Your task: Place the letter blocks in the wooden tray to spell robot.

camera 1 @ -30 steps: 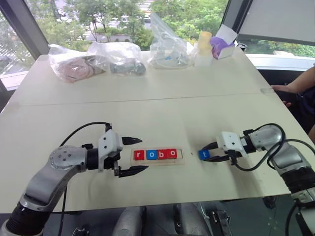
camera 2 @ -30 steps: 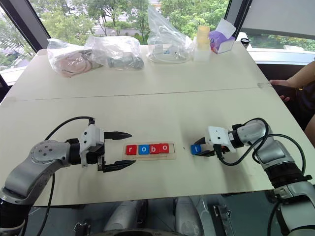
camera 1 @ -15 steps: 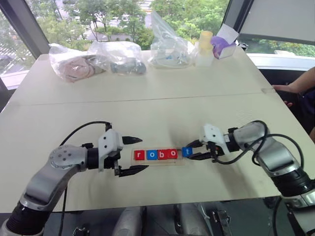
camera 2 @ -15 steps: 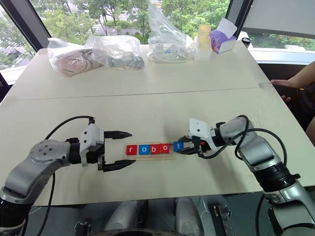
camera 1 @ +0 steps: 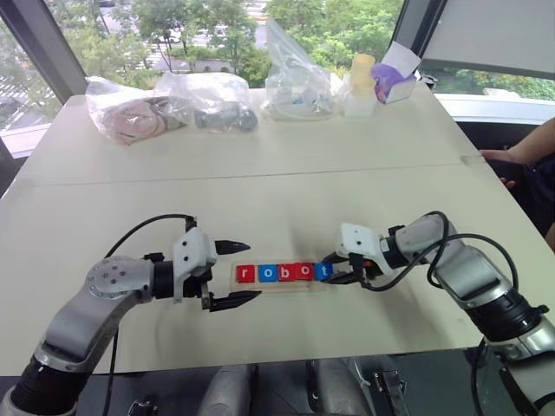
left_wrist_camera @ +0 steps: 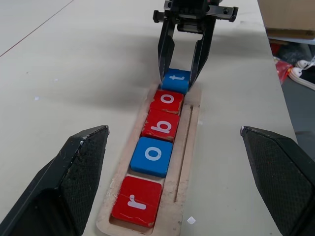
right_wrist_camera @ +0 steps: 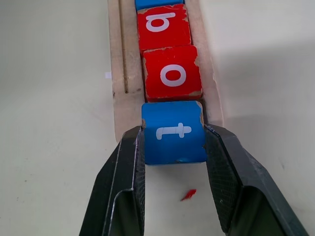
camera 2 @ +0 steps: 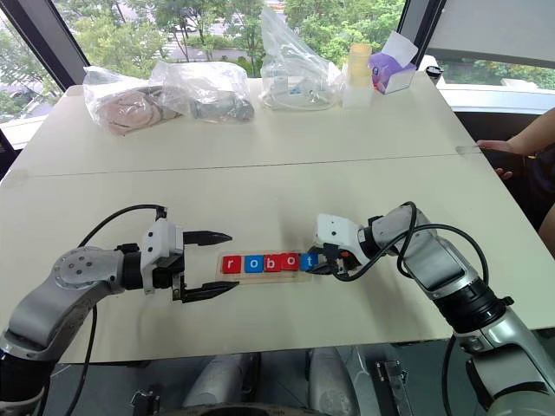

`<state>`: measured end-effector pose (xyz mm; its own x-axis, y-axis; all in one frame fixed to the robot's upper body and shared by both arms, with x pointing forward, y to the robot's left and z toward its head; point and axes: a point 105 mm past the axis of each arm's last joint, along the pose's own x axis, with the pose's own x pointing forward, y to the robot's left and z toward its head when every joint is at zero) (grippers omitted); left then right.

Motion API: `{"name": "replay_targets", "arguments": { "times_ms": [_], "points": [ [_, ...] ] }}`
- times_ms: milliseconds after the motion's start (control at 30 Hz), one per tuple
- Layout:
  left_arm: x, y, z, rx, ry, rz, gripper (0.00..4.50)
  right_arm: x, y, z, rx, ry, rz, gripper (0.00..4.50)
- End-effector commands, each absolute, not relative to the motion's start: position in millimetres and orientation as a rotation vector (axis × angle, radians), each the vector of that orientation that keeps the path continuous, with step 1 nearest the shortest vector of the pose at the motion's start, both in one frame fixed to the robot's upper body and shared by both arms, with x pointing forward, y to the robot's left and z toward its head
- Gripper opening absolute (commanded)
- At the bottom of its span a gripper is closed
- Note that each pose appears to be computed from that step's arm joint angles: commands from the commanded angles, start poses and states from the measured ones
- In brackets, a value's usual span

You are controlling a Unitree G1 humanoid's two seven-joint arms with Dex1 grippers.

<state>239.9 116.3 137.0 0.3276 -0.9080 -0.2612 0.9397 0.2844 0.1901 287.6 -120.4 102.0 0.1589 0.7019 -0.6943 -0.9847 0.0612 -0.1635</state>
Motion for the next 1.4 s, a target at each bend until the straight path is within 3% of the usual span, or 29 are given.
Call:
{"name": "replay_targets", "arguments": {
  "times_ms": [33, 767, 967, 1000, 1400],
  "points": [
    [237, 115, 147, 0.346, 0.066, -1.238, 4.5, 291, -112, 110, -0.718, 0.458, 1.361, 1.13],
    [236, 113, 146, 0.332, 0.066, -1.225, 4.5, 290, -100, 102, -0.705, 0.477, 1.376, 1.13],
    [237, 112, 147, 0.333, 0.064, -1.228, 4.5, 288, -100, 110, -0.697, 0.479, 1.385, 4.11],
    [237, 112, 147, 0.334, 0.064, -1.228, 4.5, 288, -100, 112, -0.695, 0.48, 1.387, 4.44],
    [235, 115, 148, 0.317, 0.08, -1.22, 4.5, 288, -123, 149, -0.653, 0.436, 1.292, 4.44]
  ]
}}
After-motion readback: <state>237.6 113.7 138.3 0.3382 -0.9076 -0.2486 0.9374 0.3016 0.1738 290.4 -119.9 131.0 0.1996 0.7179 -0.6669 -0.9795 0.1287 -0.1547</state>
